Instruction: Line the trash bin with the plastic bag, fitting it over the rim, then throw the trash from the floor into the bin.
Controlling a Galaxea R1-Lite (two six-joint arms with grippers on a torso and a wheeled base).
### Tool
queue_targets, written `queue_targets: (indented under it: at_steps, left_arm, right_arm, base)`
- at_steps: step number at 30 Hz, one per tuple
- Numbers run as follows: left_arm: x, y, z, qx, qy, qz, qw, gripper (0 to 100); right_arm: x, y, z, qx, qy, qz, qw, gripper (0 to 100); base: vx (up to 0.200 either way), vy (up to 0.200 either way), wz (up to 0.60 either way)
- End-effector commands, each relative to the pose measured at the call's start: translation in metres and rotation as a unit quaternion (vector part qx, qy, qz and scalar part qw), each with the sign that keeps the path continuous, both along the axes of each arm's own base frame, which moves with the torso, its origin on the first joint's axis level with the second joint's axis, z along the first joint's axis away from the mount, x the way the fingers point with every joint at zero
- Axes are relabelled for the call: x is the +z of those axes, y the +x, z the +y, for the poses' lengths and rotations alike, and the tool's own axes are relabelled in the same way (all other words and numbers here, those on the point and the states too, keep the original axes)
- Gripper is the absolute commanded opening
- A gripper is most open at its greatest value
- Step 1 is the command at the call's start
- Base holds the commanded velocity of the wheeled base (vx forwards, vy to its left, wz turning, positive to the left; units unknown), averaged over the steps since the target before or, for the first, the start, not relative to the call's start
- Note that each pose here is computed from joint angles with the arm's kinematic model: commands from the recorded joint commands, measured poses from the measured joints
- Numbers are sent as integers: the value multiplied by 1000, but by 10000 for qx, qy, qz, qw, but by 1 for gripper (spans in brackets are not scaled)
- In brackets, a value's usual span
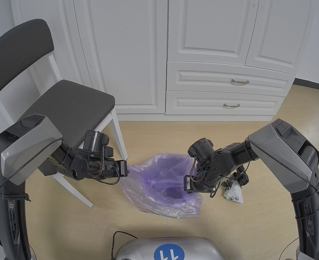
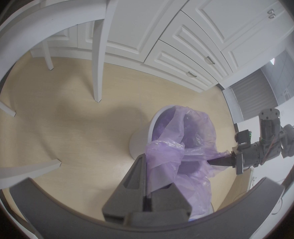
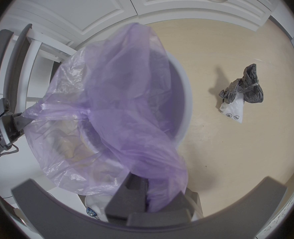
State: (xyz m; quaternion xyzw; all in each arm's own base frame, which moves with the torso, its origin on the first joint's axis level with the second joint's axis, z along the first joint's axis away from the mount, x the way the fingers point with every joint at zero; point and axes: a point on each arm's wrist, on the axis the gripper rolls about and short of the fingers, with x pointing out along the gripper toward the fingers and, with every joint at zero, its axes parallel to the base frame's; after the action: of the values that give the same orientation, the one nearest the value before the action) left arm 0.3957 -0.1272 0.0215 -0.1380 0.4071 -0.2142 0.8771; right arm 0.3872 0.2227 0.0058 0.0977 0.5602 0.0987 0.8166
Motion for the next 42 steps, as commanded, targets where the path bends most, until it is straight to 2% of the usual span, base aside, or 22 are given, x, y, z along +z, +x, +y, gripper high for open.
queue_targets:
  at_steps: [1, 4, 7, 11, 17, 19, 22, 25, 27, 31, 34, 36, 37, 39, 42]
  left_arm:
    - [-9, 12, -12, 278, -46, 63, 9996, 0]
    - [-6, 17, -15, 408, -184, 86, 9990, 0]
    - [13, 24, -20, 682, -428, 524, 9954, 0]
    - [27, 31, -24, 919, -464, 1033, 9893, 0]
    - [31, 45, -28, 1299, -698, 1005, 9840, 0]
    - [29, 49, -29, 1518, -618, 914, 9822, 0]
    - [24, 47, -34, 1610, -411, 846, 9825, 0]
    - [20, 44, -38, 1560, -405, 774, 9839, 0]
    - [19, 41, -39, 1529, -463, 668, 9849, 0]
    - [20, 29, -43, 1349, -637, 248, 9885, 0]
    - [11, 20, -39, 1095, -564, -133, 9923, 0]
    - [-6, 11, -32, 771, -233, -322, 9962, 0]
    - [-7, 10, -31, 700, -193, -373, 9967, 0]
    - [-13, 5, -16, 299, -239, -503, 9980, 0]
    - [-18, 0, -11, 119, -265, -530, 9982, 0]
  right_arm:
    - [2, 23, -16, -354, 135, -156, 9992, 0]
    - [8, 36, -25, -626, 265, -261, 9973, 0]
    - [23, 45, -28, -983, 518, -420, 9929, 0]
    - [31, 53, -37, -1148, 612, -517, 9902, 0]
    - [44, 63, -43, -1470, 803, -703, 9834, 0]
    - [47, 64, -47, -1519, 803, -749, 9823, 0]
    - [47, 65, -52, -1549, 662, -808, 9824, 0]
    - [37, 62, -60, -1504, 66, -939, 9841, 0]
    - [34, 59, -63, -1458, -181, -972, 9844, 0]
    - [49, 54, -67, -1428, -165, -1130, 9831, 0]
    - [58, 48, -72, -1368, -213, -1272, 9822, 0]
    - [56, 42, -77, -1203, -386, -1305, 9834, 0]
    - [56, 41, -78, -1168, -445, -1328, 9832, 0]
    - [47, 34, -85, -935, -791, -1495, 9811, 0]
    - [34, 28, -86, -715, -926, -1624, 9798, 0]
  base:
    - [0, 0, 0]
    - [0, 0, 0]
    - [0, 0, 0]
    - [0, 0, 0]
    - [0, 0, 0]
    - [0, 0, 0]
    - [0, 0, 0]
    - [0, 0, 0]
    - [0, 0, 0]
    - [0, 0, 0]
    - [0, 0, 0]
    - [0, 0, 0]
    - [0, 0, 0]
    - [0, 0, 0]
    - [0, 0, 0]
